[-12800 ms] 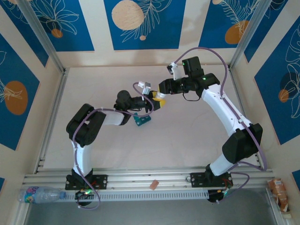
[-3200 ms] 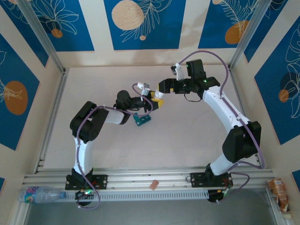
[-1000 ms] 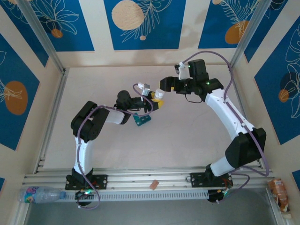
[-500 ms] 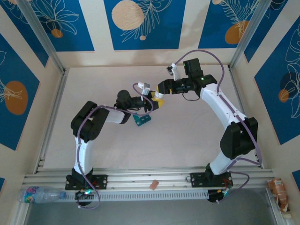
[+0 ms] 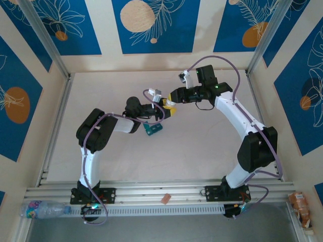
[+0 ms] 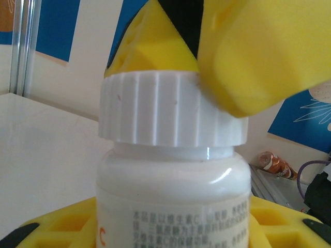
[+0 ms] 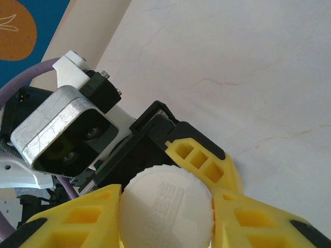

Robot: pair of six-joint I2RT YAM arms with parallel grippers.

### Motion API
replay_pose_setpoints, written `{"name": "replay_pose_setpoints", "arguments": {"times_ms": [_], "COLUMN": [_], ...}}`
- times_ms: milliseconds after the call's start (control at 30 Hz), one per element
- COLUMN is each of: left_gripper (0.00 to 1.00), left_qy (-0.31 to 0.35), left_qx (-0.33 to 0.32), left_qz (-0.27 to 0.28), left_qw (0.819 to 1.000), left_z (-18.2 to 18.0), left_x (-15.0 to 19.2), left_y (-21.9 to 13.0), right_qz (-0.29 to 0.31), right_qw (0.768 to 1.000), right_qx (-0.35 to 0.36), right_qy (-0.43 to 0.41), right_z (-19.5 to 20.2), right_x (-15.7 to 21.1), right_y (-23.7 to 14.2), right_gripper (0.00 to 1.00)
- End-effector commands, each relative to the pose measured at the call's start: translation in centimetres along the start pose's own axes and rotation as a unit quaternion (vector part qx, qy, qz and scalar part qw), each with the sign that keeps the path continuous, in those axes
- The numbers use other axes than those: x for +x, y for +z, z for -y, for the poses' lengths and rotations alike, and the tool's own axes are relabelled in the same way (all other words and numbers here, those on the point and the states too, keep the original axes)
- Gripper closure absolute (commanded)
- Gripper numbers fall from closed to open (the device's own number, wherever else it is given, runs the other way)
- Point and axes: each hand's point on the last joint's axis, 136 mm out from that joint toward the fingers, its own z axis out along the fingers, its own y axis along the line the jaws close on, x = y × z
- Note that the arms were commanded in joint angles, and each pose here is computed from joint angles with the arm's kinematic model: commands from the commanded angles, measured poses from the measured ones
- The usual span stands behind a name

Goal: Sort the pills into containers

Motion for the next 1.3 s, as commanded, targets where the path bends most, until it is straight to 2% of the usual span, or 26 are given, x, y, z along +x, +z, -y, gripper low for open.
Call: {"name": "replay_pose_setpoints", "arguments": {"times_ms": [0,167,300,500,600,833,1100,1267], "left_gripper": [1.0,1.0,1.0,1.0,1.0,1.0,1.0,1.0], "left_qy": [0.044,0.046,0.046,0.044,0.043,0.043,0.042,0.039], "left_qx": [0.019,0.019,0.02,0.018,0.017,0.019,0.022,0.023], "left_qz": [0.026,0.027,0.027,0.027,0.026,0.024,0.022,0.02], "left_qw": [0.999,0.998,0.998,0.999,0.999,0.999,0.999,0.999], "left_z": [1.4,1.4,1.4,1.3,1.2,1.3,1.4,1.5], "left_x": [-2.8,-2.9,-2.9,-2.7,-2.6,-2.5,-2.3,-2.2], "left_y": [0.4,0.5,0.5,0.4,0.4,0.4,0.4,0.3], "right_qz": [-0.007,0.004,0.016,0.024,0.03,0.069,0.061,0.053], "right_qw": [0.999,0.983,0.978,0.979,0.981,0.991,0.998,0.998], "right_qx": [0.035,0.155,0.176,0.169,0.15,0.072,0.022,0.038], "right_qy": [0.026,0.095,0.11,0.113,0.119,0.092,0.013,-0.008], "right_z": [0.0,1.3,0.7,0.4,0.2,-1.2,-1.5,-0.5], "right_x": [1.6,4.0,5.1,4.4,3.5,1.4,0.5,-0.5], "right_y": [0.6,2.0,3.2,2.6,1.7,-2.3,-3.5,-3.0], "right_gripper": [0.69,0.69,0.69,0.67,0.62,0.29,0.26,0.28]}}
